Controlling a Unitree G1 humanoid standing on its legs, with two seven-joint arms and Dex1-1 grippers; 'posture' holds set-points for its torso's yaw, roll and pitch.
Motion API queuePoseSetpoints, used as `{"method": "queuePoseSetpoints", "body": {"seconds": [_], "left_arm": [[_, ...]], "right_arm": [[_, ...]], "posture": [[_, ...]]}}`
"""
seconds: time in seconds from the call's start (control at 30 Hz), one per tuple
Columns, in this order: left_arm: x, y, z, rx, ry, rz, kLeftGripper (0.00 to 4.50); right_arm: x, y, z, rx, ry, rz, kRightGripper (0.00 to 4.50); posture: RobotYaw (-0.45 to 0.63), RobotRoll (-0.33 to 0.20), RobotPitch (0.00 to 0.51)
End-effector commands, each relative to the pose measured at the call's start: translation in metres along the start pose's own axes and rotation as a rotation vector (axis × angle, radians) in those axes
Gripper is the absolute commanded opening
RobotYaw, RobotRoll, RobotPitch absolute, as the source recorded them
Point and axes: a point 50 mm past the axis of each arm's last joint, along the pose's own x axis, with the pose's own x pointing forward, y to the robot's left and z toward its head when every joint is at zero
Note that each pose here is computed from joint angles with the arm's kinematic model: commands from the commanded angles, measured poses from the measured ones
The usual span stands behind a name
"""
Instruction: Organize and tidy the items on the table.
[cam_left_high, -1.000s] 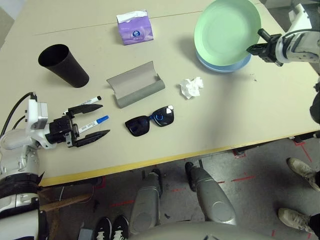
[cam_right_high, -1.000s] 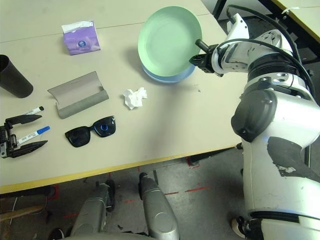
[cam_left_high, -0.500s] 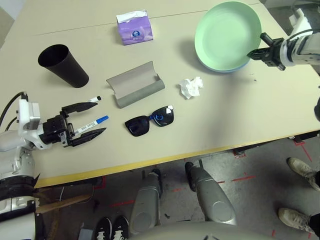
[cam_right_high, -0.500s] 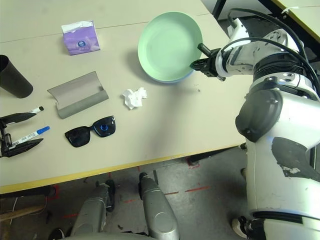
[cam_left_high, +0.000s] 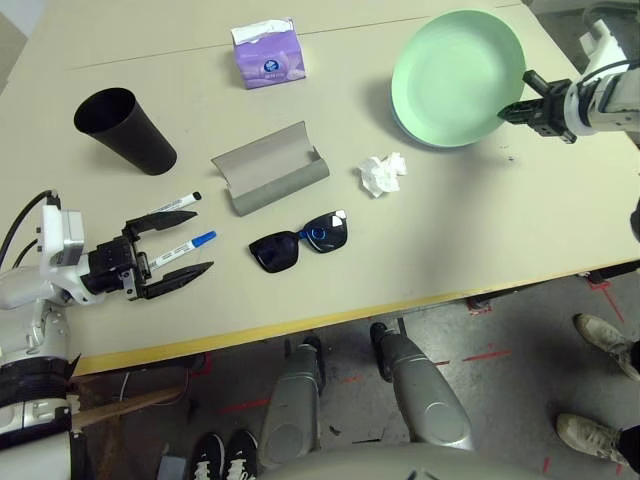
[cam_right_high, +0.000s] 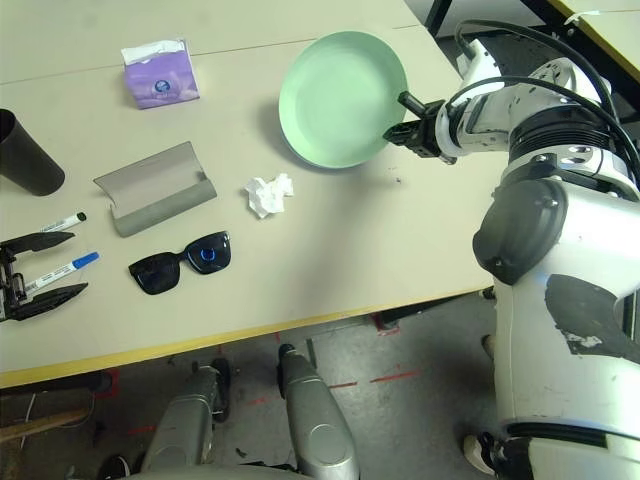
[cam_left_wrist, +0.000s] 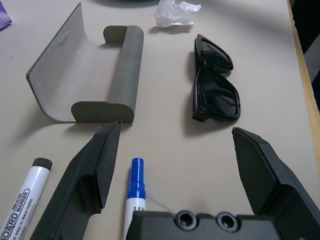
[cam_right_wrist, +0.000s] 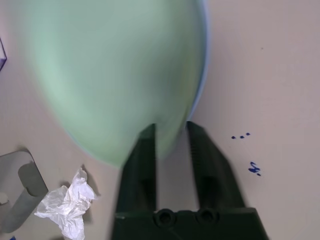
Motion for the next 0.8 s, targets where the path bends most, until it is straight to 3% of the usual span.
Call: {"method": "queuePoseSetpoints", "body": {"seconds": [0.03, 0.23, 0.47, 0.63, 0.7, 0.8], "left_arm": [[0.001, -0.004, -0.003, -0.006, 0.008, -0.003, 4.50], [0.005, -0.005, -0.005, -0.010, 0.001, -0.004, 4.50], [0.005, 0.004, 0.000, 0.006, -0.010, 0.029, 4.50], [0.003, 0.008, 0.001, 0.005, -0.017, 0.051, 4.50], [0.002, 0.009, 0.002, 0.003, -0.019, 0.055, 4.50], [0.001, 0.012, 0.003, 0.006, -0.016, 0.050, 4.50]], "right_arm": [[0.000, -0.002, -0.001, -0.016, 0.015, -0.010, 2.48], [-0.006, 0.000, 0.005, -0.034, -0.005, 0.005, 4.47], [-0.027, 0.011, 0.018, -0.139, 0.026, 0.091, 4.47], [-0.054, 0.019, 0.027, -0.439, 0.090, 0.243, 4.47], [-0.066, 0.025, 0.023, -0.539, 0.094, 0.336, 4.47], [-0.086, 0.031, -0.007, -0.737, 0.076, 0.471, 4.47]], "posture": [[-0.15, 0.000, 0.343], [-0.16, 0.000, 0.337], [-0.16, 0.000, 0.333], [-0.18, 0.000, 0.328], [-0.19, 0.000, 0.327], [-0.20, 0.000, 0.327]]}}
